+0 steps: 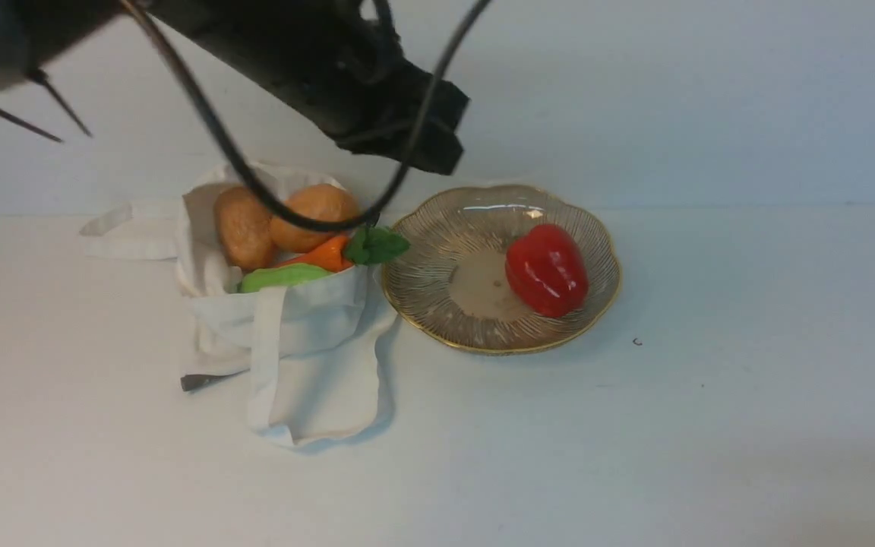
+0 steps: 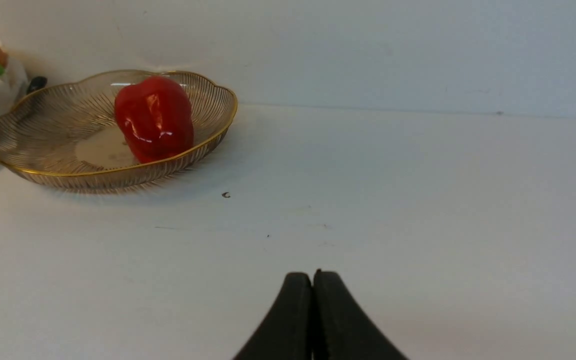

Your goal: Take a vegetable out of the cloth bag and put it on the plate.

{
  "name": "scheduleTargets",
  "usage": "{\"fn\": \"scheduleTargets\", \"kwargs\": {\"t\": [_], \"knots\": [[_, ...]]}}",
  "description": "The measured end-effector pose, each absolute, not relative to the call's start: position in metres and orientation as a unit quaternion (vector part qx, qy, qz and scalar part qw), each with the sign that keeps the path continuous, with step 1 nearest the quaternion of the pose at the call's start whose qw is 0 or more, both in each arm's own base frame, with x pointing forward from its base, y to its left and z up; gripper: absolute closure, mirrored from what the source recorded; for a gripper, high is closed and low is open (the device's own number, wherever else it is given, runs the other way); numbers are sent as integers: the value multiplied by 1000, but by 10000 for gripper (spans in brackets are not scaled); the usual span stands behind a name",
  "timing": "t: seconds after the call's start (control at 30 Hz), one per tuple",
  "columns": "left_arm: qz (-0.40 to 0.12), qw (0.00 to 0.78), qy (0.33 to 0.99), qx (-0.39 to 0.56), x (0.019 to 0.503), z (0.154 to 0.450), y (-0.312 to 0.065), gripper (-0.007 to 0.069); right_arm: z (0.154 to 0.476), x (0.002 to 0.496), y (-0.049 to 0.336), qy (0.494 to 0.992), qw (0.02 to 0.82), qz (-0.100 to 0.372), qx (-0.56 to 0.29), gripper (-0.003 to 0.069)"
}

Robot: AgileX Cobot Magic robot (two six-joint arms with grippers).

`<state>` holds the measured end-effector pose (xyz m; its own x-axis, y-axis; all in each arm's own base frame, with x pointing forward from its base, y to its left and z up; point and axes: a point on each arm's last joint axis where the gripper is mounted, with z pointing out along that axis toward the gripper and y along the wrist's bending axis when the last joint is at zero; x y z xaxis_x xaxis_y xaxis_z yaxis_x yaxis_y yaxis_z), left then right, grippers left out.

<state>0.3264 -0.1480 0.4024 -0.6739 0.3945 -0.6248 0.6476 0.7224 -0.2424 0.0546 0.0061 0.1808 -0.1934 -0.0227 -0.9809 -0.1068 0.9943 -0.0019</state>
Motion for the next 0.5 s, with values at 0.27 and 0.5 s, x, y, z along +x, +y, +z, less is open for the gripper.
{"fn": "scheduleTargets", "kwargs": {"t": [0.27, 0.5], "knots": [[-111, 324, 894, 288, 256, 439, -98, 630, 181, 55, 6, 772, 633, 33, -42, 673], [-137, 337, 889, 278, 184, 373, -80, 630, 181, 55, 6, 772, 633, 33, -42, 673]]}}
